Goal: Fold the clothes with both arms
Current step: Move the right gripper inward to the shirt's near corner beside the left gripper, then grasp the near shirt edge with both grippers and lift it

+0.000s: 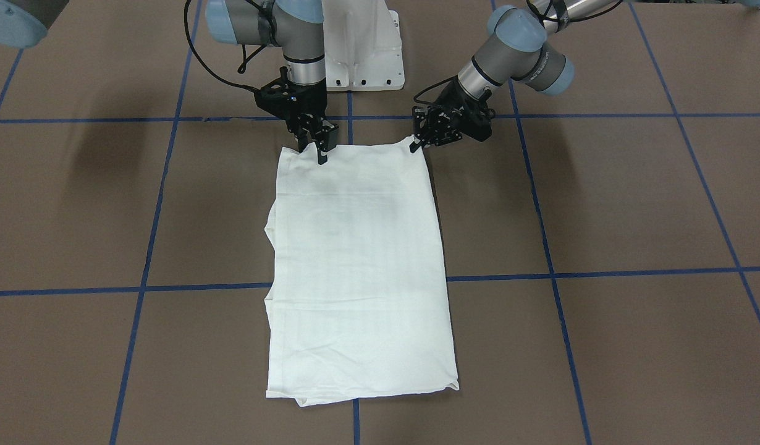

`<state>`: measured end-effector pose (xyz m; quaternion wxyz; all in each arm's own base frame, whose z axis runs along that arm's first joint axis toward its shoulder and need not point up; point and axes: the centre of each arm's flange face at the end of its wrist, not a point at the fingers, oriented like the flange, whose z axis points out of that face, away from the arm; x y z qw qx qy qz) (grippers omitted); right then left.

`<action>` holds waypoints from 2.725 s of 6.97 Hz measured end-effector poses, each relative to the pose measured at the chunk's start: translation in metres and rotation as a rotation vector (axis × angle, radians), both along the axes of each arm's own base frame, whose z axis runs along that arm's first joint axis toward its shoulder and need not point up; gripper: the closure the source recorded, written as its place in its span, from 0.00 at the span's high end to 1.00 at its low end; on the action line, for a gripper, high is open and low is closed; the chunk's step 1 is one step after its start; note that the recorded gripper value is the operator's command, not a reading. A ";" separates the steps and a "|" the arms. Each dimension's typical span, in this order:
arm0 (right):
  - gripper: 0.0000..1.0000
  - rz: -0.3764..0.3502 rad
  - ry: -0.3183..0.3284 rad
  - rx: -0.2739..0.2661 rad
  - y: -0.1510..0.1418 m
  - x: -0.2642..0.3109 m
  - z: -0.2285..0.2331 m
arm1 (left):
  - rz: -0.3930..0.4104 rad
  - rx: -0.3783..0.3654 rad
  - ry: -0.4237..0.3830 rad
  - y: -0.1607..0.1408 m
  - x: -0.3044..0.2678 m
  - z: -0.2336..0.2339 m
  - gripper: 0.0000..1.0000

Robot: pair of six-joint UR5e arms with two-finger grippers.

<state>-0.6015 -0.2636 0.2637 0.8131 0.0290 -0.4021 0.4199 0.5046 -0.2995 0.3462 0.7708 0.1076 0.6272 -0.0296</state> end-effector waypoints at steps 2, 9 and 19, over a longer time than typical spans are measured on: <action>0.00 0.012 -0.005 -0.006 -0.004 0.002 0.000 | 0.000 0.001 0.003 0.000 -0.001 -0.002 0.00; 0.00 -0.084 -0.013 -0.024 0.060 0.146 -0.107 | 0.133 0.023 0.108 0.047 -0.103 -0.108 0.00; 0.00 -0.014 0.138 0.134 -0.108 0.085 -0.076 | -0.075 0.106 -0.255 -0.206 -0.046 -0.109 0.00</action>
